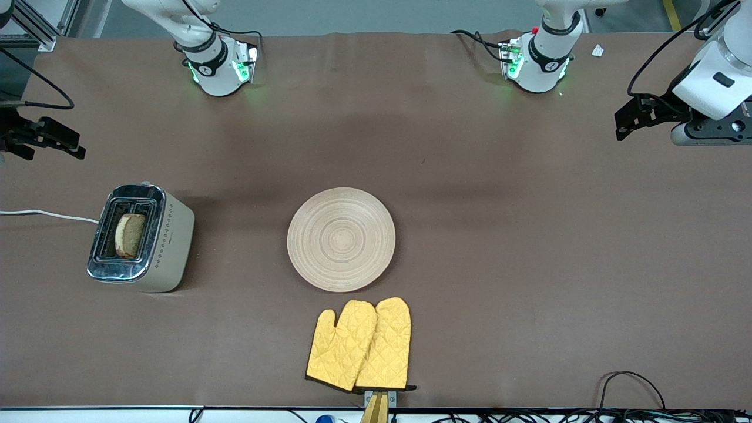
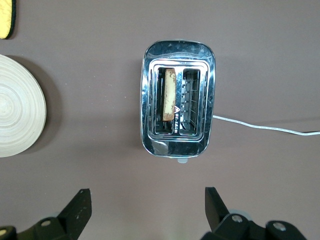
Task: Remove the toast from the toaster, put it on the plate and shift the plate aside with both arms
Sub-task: 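Move the right gripper toward the silver toaster, then lower the right gripper and grasp the toast slice in the toaster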
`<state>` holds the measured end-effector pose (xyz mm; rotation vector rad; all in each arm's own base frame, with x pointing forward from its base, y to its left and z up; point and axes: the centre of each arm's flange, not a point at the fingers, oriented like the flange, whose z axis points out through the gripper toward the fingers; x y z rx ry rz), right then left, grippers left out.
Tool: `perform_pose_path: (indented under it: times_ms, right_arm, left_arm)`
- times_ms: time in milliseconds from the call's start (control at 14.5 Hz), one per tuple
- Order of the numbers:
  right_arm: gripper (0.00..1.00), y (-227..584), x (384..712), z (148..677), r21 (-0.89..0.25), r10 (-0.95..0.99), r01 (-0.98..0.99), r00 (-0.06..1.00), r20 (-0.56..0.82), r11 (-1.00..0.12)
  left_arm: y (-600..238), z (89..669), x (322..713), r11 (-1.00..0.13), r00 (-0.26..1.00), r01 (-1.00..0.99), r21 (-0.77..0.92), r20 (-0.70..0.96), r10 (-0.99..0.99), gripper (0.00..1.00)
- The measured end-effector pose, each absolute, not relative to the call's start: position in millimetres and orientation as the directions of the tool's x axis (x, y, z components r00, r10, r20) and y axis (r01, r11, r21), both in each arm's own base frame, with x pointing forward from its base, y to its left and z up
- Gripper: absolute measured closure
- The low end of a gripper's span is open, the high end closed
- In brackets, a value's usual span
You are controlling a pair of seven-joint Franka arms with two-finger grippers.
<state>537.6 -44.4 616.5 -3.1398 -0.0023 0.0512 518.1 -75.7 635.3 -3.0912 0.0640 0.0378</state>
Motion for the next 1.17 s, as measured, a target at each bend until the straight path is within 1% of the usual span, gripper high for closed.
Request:
perform_pose_path:
  times_ms: [482,620,964,1170]
  right_arm:
    - [0.00,-45,540,617,0.000,0.001,0.001,1.000,-0.017,-1.000]
    - [0.00,-46,546,608,-0.001,0.000,0.000,1.000,-0.019,-1.000]
    - [0.00,-53,588,537,-0.006,-0.007,-0.007,1.000,-0.031,-1.000]
    - [0.00,-61,602,498,-0.007,-0.018,-0.018,1.000,-0.025,-1.000]
  left_arm:
    - [-72,639,519,-0.998,0.999,-0.037,-0.048,-0.017,-0.036,0.00]
    - [-70,640,520,-0.998,0.999,-0.033,-0.047,-0.015,-0.032,0.00]
    - [-66,635,520,-0.998,0.999,-0.027,-0.048,-0.044,-0.025,0.00]
    - [-66,634,519,-0.998,0.998,-0.026,-0.049,-0.053,-0.024,0.00]
